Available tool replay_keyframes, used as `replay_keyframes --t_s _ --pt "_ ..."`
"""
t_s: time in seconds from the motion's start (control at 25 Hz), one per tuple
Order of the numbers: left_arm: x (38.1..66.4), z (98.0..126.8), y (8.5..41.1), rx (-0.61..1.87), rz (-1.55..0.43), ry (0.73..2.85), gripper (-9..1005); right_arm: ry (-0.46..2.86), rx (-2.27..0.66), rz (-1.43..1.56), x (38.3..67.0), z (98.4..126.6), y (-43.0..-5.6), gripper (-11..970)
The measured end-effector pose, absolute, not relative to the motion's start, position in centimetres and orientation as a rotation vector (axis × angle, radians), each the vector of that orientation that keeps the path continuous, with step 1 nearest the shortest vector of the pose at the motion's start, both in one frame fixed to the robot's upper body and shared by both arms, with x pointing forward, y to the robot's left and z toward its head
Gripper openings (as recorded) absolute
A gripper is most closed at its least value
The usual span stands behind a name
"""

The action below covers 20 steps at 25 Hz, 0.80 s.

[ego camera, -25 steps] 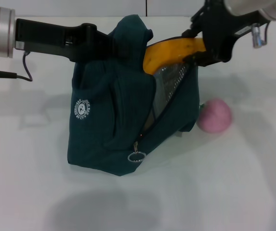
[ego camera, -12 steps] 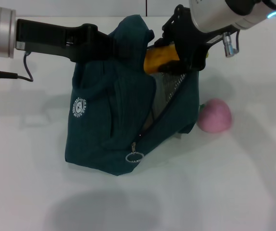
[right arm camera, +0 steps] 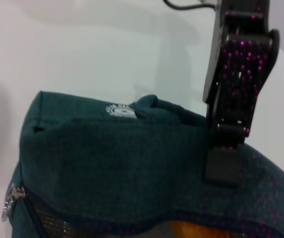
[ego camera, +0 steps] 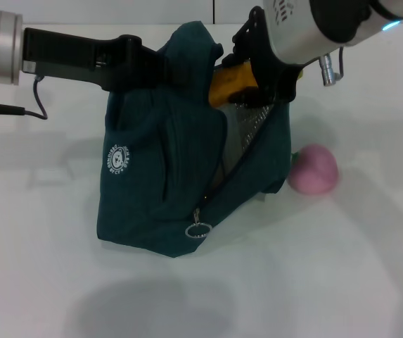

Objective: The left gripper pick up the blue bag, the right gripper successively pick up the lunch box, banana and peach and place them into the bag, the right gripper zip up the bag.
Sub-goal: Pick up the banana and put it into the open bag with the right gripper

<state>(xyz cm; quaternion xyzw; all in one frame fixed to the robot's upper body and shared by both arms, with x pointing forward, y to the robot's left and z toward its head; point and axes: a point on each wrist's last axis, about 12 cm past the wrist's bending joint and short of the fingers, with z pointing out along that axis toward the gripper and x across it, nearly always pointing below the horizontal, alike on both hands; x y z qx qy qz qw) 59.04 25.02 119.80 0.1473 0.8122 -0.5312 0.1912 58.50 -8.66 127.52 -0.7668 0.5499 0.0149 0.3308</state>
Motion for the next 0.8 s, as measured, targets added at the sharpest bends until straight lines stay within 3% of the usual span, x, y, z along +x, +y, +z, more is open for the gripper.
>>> replay_keyframes --t_s 0.28,0.36,0.6,0.8 --pt "59.0 119.8 25.1 0.412 -1.491 2.282 40 1.419 -1.999 0.045 58.3 127.3 -8.6 425" --pt "59.0 119.8 25.1 0.412 -1.491 2.282 40 1.417 -1.995 0.06 58.3 127.4 -8.6 547" --pt "59.1 119.8 25.1 0.413 -1.49 2.282 40 1.405 -1.973 0.09 57.7 127.9 -9.2 790" --pt "59.0 119.7 25.2 0.406 -1.49 2.283 40 1.427 -1.912 0.088 57.5 128.7 -11.1 835"
